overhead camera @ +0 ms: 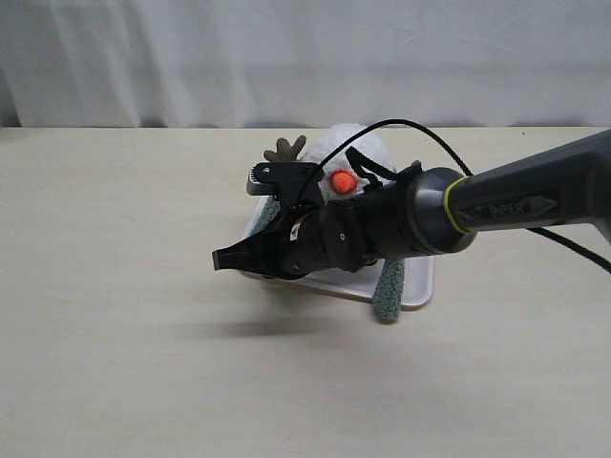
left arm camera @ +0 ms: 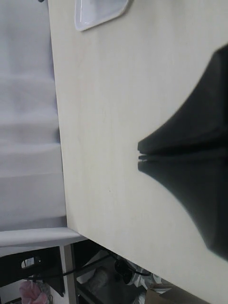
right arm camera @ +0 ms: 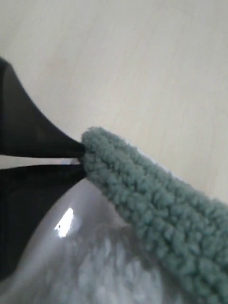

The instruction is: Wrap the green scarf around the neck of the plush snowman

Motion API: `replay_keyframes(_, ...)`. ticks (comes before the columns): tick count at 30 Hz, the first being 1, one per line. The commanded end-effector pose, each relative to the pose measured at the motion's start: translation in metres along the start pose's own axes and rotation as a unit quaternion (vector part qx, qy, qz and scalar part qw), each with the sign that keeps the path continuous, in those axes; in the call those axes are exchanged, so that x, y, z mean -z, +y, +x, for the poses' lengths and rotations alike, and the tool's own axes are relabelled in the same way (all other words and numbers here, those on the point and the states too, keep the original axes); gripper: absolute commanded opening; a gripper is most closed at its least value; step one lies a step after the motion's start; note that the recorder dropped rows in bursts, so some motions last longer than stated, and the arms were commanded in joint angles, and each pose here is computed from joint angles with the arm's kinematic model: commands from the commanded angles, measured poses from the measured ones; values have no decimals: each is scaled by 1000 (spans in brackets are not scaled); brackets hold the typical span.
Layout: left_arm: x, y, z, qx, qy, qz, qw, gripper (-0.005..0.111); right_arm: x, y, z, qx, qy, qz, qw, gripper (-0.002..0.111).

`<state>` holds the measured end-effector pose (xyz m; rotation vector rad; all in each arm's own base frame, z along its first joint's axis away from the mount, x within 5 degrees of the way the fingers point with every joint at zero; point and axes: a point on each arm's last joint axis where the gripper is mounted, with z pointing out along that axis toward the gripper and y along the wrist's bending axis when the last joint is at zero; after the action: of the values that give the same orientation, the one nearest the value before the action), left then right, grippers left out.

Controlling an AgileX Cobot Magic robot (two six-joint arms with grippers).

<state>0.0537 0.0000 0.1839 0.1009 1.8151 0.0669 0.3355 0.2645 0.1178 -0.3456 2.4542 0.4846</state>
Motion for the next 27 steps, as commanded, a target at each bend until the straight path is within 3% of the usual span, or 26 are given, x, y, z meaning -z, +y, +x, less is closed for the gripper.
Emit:
replay_keyframes(1, 0, 0, 0, -1, -6, -2, 1000, 0, 5, 0, 3, 28, 32, 6, 999, 4)
replay_keyframes(12, 0, 0, 0, -1, -6, -2, 1000, 0, 45, -2, 3, 115, 134, 46, 983, 4)
replay_keyframes(17, 0, 0, 0, -1, -6, -2, 1000, 0, 47, -1, 18, 242, 188, 39, 951, 5)
replay_keyframes(23, 0, 0, 0, -1, -6, -2, 1000, 0, 44, 6, 31, 387, 172, 61, 904, 31)
replay_keyframes(27, 0, 0, 0, -1, -6, -2, 1000, 0, 45, 0, 26, 436, 166, 109, 878, 36)
